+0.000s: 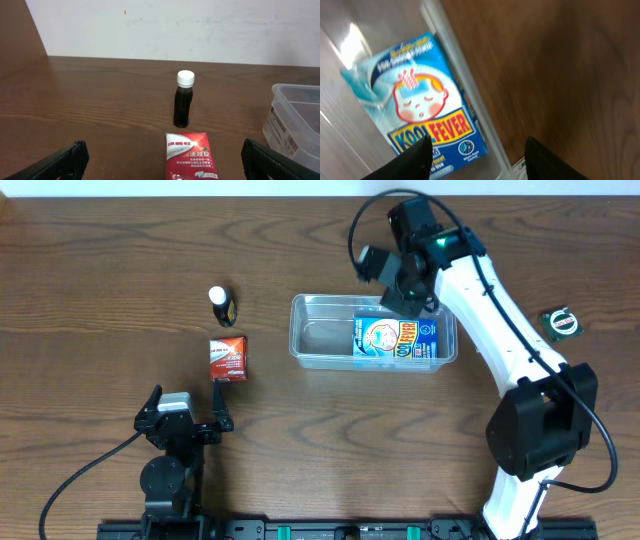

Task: Pack container
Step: 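Open right gripper, release box, and move toward the Panadol box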

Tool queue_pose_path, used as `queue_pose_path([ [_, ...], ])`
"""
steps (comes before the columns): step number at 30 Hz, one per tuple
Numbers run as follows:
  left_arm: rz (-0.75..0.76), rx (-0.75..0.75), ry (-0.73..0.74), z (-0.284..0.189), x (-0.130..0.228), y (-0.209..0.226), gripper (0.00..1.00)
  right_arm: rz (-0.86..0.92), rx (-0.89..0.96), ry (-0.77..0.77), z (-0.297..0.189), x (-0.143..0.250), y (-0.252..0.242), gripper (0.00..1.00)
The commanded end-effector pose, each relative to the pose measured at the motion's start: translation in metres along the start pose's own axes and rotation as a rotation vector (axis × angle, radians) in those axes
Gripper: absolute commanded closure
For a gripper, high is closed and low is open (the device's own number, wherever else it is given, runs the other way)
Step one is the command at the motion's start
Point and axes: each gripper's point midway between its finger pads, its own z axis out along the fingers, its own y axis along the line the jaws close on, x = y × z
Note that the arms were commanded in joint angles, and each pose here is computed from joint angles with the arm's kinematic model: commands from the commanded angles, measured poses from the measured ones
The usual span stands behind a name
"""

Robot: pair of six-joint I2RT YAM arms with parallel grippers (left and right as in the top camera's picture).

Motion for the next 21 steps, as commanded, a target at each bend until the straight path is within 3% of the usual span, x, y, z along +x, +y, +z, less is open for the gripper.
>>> queue_pose_path([
  [1, 0.019, -0.02, 0.048, 0.003, 0.02, 0.004, 0.02, 0.194, 0.039, -0.091, -0.031, -0.014, -0.018, 0.41],
  [5, 0.019, -0.02, 0.048, 0.003, 0.02, 0.004, 0.02, 0.4, 0.066, -0.11, -0.044, -0.004, -0.043, 0.35],
  [11, 0.02, -0.02, 0.048, 0.003, 0.02, 0.004, 0.02, 0.679, 0.091, -0.062, -0.053, 0.051, -0.082, 0.34],
  [21, 0.019, -0.02, 0.048, 0.003, 0.02, 0.004, 0.02, 0.869, 0.078, 0.074, -0.046, 0.124, -0.094, 0.32],
])
